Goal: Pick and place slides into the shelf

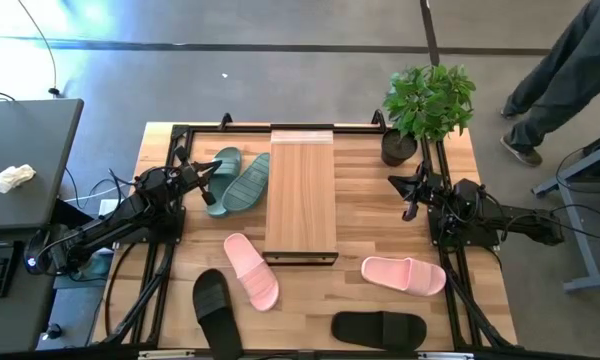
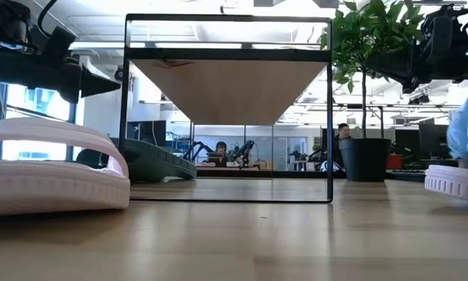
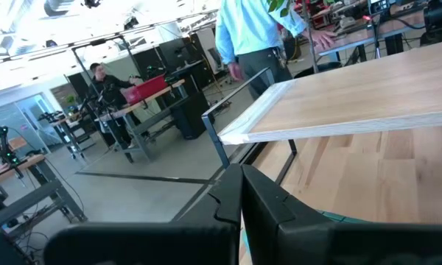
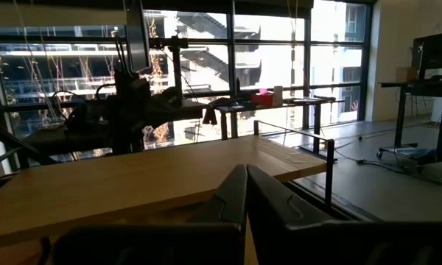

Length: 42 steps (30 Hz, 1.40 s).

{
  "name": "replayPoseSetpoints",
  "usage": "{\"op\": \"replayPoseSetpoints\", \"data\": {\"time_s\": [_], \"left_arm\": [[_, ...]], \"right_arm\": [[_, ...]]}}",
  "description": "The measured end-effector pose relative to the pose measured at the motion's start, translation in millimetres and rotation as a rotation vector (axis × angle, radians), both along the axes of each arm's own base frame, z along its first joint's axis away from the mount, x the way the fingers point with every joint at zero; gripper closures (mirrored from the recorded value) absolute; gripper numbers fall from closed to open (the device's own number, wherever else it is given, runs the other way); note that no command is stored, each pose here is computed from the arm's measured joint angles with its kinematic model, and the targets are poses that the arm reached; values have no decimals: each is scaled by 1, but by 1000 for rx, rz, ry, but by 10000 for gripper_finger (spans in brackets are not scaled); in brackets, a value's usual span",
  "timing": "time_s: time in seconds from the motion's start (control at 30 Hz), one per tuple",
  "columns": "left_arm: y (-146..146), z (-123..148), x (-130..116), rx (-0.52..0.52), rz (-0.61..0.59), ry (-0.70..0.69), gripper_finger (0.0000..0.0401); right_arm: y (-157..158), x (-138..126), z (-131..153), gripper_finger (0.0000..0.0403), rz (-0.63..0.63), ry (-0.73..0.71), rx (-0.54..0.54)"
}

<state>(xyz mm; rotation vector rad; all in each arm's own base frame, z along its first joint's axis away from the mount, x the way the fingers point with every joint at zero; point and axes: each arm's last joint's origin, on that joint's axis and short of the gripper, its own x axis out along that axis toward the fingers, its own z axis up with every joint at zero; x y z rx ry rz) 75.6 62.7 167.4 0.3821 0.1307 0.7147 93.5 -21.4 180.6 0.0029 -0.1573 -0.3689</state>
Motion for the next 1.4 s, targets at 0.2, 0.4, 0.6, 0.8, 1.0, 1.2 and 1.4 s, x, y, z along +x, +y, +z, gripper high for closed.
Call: {"op": "replayPoseSetpoints", "data": {"time_s": [0.2,0.4,0.6,0.8,1.0,1.2,1.4], "left_arm": [[0,0,0,0,0,0,400],[0,0,0,0,0,0,400],[0,0,0,0,0,0,400],[0,0,0,0,0,0,400],[0,0,0,-5,-2,-5,400],[-4,4,3,-316,-181,-279,400],[-7,17,2,-579,-308,-599,400]], "right_arm": [[0,0,0,403,1,0,0],[0,0,0,403,0,0,0],[0,0,0,403,0,0,0],[0,0,0,403,0,0,0],[0,0,0,403,0,0,0],[0,0,0,403,1,0,0],[0,0,0,403,1,-6,4]]}}
